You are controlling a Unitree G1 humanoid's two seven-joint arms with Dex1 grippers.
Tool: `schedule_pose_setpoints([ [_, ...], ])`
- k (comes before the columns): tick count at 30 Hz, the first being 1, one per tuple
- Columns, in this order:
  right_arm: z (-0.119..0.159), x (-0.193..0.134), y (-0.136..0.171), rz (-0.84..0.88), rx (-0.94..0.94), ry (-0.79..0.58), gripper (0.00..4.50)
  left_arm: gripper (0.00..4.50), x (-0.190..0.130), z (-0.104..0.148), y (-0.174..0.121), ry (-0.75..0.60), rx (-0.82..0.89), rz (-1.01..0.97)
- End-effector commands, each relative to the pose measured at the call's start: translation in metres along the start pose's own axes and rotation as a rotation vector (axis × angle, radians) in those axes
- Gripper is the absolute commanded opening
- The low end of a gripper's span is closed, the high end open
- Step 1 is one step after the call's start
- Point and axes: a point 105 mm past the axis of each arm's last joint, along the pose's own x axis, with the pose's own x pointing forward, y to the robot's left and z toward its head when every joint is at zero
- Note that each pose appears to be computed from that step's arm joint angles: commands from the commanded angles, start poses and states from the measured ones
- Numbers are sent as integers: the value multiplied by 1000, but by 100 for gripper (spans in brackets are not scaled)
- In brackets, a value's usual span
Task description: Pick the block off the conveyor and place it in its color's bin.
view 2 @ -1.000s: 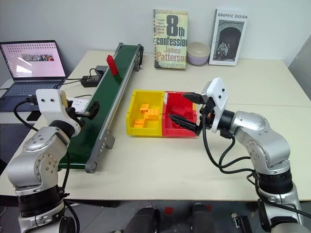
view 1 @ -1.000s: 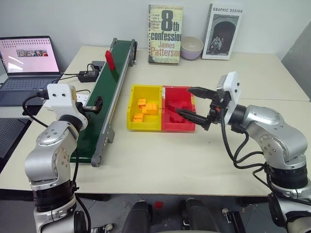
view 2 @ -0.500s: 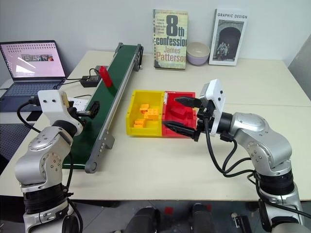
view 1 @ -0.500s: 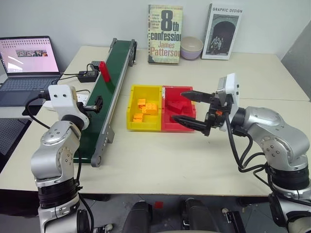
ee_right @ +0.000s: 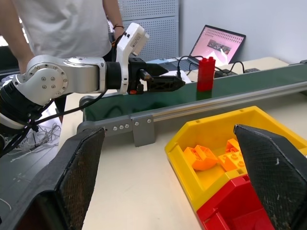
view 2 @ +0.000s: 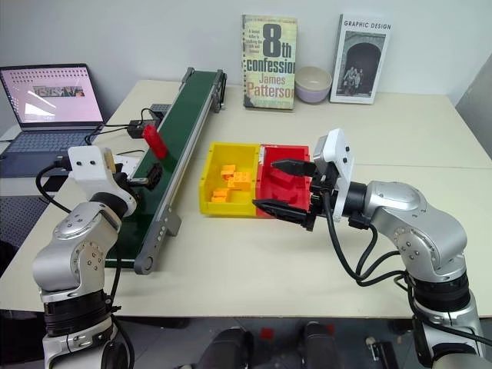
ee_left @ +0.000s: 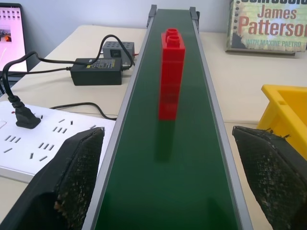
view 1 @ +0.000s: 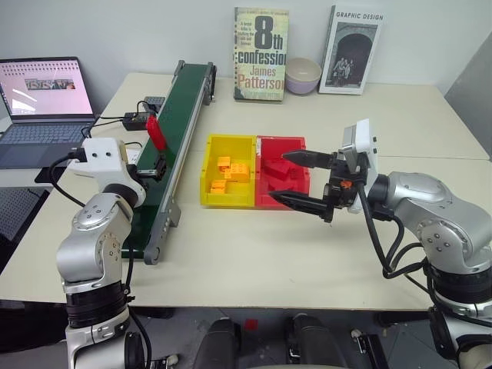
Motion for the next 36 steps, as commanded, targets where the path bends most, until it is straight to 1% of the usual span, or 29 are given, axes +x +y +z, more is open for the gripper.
schedule_pose_setpoints([
  [1, 14, 1, 6, 22, -53, -27, 450, 447, -2, 11, 2, -38, 19, 13],
  [4, 15, 1, 7, 24, -55, -25, 450, 447, -3, 10, 2, -35, 17, 15],
  [7, 15, 1, 7, 24, -55, -26, 450, 407, -5, 8, 7, -27, 8, 31],
  [8, 15, 1, 7, 24, -55, -26, 450, 391, -5, 7, 7, -24, 5, 34],
  [11, 16, 1, 7, 24, -53, -27, 450, 323, -7, 4, 8, -13, -2, 37],
  [16, 18, 1, 6, 25, -50, -33, 450, 240, -9, -1, 6, 5, 5, 34],
  [20, 19, 2, 5, 25, -47, -36, 450, 163, -10, -4, 5, 16, 7, 31],
  [23, 19, 2, 5, 24, -47, -37, 450, 98, -12, -4, 5, 17, 7, 35],
  [26, 20, 1, 4, 23, -47, -38, 450, 54, -13, -2, 7, 11, 3, 42],
  [32, 21, 0, 3, 17, -54, -35, 450, 53, -14, 7, 8, -8, -6, 45],
  [35, 21, -2, 2, 9, -66, -27, 450, 53, -6, 20, 4, -26, 8, 20],
  [36, 21, -4, 2, 5, -75, -20, 450, 53, -1, 28, -7, -33, 17, -47],
])
